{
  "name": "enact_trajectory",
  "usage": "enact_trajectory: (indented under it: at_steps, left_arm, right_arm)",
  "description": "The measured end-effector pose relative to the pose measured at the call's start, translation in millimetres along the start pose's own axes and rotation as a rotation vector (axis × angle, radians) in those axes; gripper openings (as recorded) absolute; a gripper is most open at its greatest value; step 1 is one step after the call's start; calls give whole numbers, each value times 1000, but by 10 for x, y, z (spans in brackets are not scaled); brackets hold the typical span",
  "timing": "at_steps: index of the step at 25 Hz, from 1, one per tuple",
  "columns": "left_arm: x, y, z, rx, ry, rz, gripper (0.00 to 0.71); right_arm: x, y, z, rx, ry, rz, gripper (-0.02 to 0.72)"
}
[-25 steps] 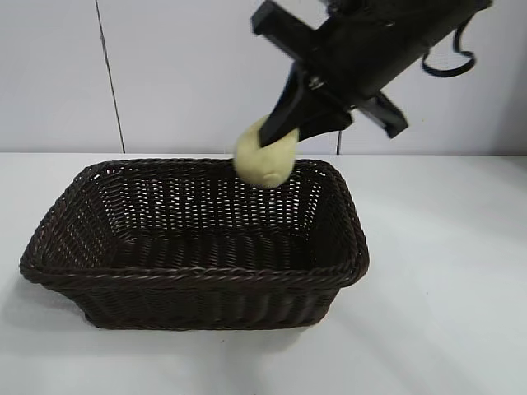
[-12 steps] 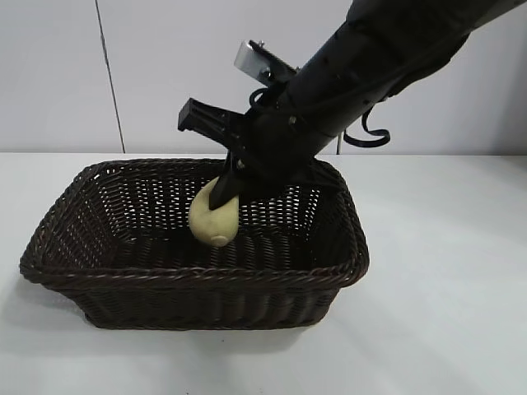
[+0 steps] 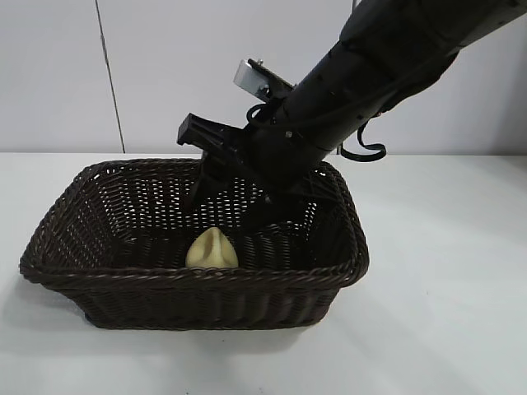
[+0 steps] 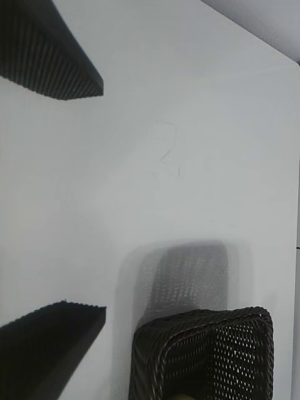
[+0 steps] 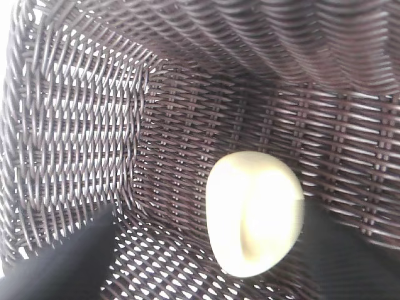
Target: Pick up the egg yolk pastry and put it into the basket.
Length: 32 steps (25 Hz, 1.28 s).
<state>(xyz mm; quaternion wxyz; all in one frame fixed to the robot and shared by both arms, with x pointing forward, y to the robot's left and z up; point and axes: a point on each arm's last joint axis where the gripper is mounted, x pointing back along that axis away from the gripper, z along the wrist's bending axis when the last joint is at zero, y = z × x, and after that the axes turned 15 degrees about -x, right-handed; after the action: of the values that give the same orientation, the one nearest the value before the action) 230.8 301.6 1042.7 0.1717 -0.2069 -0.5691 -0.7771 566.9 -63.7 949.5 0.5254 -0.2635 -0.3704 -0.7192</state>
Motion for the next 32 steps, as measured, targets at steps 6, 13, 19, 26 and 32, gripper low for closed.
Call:
enact_trajectory:
  at_steps: [6, 13, 19, 26, 32]
  left_arm:
    - [0, 0, 0, 0, 0, 0, 634]
    - [0, 0, 0, 0, 0, 0, 634]
    - [0, 1, 0, 0, 0, -1, 634]
    - [0, 1, 0, 0, 0, -1, 634]
    - [0, 1, 0, 0, 0, -1, 634]
  right_arm:
    - [50, 37, 108, 14, 30, 27, 652]
    - [264, 211, 440, 107, 66, 79, 654]
    - [553, 437, 513, 249, -184, 59, 654]
    - [983, 795, 231, 238, -469, 39, 654]
    - [1310, 1146, -311, 98, -539, 10, 654]
